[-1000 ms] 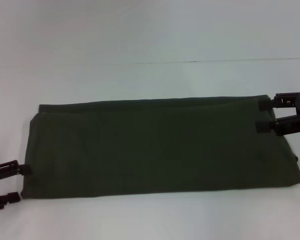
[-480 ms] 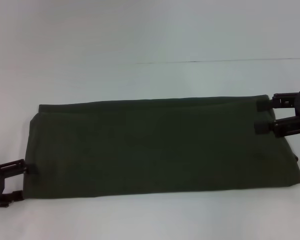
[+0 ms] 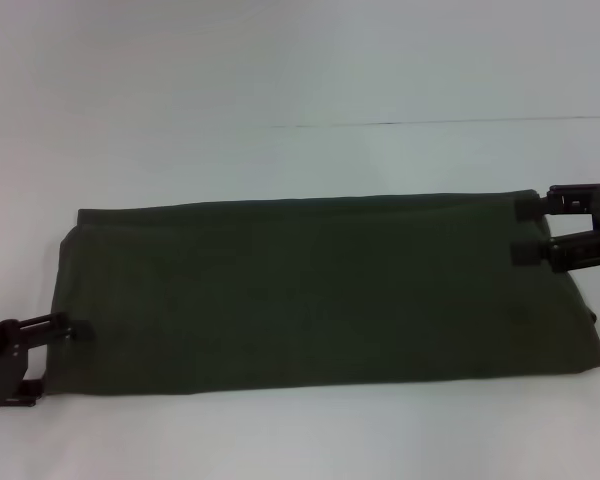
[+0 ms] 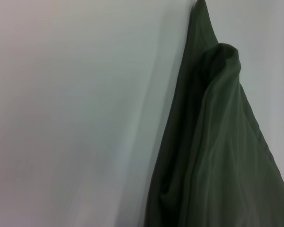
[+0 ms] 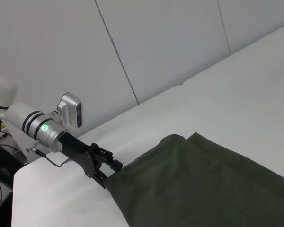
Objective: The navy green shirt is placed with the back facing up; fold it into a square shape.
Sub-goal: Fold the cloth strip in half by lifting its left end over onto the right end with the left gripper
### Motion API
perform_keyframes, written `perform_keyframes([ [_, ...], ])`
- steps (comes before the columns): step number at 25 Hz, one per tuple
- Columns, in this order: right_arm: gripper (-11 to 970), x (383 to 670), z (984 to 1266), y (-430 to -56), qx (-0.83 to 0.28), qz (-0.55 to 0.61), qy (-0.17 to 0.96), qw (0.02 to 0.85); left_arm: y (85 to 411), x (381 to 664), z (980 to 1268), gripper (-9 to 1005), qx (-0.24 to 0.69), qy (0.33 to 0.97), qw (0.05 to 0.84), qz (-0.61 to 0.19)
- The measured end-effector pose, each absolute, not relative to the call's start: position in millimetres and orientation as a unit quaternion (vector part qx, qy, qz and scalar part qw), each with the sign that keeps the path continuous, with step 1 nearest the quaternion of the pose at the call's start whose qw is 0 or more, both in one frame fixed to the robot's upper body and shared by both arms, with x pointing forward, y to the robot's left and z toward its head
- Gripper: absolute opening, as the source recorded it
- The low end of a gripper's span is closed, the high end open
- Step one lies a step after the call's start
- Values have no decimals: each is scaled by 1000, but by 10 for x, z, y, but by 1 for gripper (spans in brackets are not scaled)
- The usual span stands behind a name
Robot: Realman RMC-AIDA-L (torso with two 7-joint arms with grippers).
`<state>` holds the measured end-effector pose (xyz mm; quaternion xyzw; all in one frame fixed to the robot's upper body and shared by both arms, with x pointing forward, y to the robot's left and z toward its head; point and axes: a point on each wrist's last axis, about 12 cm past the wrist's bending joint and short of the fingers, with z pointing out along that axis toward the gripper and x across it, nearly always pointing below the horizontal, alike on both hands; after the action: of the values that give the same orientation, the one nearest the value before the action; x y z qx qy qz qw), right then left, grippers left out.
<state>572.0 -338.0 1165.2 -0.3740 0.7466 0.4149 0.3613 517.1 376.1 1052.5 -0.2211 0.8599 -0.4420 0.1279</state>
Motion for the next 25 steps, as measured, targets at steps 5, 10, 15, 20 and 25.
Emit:
perform_keyframes([
  [5, 915, 5721, 11653, -3381, -373, 415, 746, 362, 3717, 5203, 10503, 953, -222, 861, 126, -440],
  [10, 915, 5722, 11655, -3382, -373, 415, 746, 363, 3680, 5237, 10509, 953, -219, 861, 125, -441],
  [15, 915, 5728, 11664, -3387, -371, 415, 745, 367, 3670, 5249, 10518, 951, -217, 861, 124, -443],
  [20, 915, 5731, 11667, -3385, -371, 415, 745, 367, 3671, 5259, 10519, 948, -217, 862, 126, -441],
  [25, 915, 5737, 11673, -3382, -371, 415, 745, 368, 3668, 5266, 10523, 948, -217, 862, 126, -441],
])
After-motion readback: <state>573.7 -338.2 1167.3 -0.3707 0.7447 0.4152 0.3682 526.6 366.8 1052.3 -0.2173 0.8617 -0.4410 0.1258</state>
